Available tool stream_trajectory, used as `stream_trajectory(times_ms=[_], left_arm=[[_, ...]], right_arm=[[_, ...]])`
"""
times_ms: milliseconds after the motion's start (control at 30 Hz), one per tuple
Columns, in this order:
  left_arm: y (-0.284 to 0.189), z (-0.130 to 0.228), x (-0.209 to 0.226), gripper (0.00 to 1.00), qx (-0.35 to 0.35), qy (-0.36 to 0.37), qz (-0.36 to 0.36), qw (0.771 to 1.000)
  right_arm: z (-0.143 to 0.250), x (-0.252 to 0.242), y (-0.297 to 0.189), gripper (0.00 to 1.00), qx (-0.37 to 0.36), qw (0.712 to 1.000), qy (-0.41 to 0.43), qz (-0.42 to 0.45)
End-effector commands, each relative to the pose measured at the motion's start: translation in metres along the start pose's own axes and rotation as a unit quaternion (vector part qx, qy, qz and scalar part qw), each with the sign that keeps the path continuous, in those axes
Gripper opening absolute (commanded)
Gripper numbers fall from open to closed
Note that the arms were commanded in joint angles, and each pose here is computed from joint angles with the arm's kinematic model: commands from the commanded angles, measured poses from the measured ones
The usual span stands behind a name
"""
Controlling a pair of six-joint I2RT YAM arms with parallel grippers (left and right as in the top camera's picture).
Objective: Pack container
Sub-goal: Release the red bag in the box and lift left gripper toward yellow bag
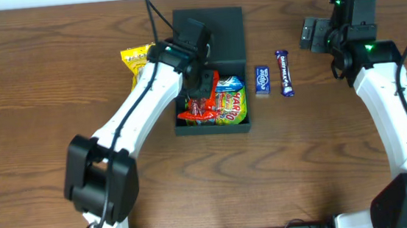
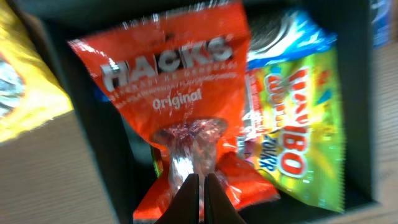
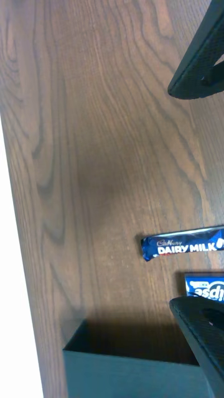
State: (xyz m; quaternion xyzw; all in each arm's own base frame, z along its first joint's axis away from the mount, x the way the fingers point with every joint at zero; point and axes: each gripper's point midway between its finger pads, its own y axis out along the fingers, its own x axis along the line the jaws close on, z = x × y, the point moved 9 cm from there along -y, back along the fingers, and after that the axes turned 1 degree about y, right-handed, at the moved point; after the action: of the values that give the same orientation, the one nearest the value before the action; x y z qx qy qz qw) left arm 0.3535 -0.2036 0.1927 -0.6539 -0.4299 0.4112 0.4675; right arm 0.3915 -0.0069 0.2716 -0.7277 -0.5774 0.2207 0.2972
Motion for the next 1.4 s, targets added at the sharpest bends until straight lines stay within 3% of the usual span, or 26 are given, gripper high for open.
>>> stream_trajectory(times_ms=[0,300,533,767,1000,1167,1367], left_arm=[[0.029,0.005,0.004,0.06,0.042,0.003,-0.017,0.999],[0.068,0.011,0.009,0.06,0.09,-0.001,-0.028,0.996],[0.066,0.012,0.012,0.06,0.093,0.004,-0.033,0.995],[0.062,0.015,0.029,0.06,0.099,0.011,-0.123,0.987],[0.06,0.015,0.028,0.06,0.098,0.011,-0.118,0.988],[0.031,0.003,0.023,0.06,0.057,0.01,-0.11,0.992],[-0.045,-0.023,0.013,0.06,-0.081,0.023,-0.09,0.992]], right_arm=[[-0.001,-0.003,0.001,0.99,0.0,1.0,0.007,0.005],[0.001,-0.003,0.0,0.99,0.006,1.0,0.006,0.007],[0.001,-0.003,0.0,0.99,0.005,1.0,0.006,0.006],[0.001,-0.003,0.0,0.99,0.005,1.0,0.006,0.006],[0.002,-0.003,0.0,0.99,0.008,1.0,0.006,0.007],[0.002,-0.003,0.0,0.99,0.009,1.0,0.006,0.007],[0.002,-0.003,0.0,0.99,0.009,1.0,0.006,0.007]])
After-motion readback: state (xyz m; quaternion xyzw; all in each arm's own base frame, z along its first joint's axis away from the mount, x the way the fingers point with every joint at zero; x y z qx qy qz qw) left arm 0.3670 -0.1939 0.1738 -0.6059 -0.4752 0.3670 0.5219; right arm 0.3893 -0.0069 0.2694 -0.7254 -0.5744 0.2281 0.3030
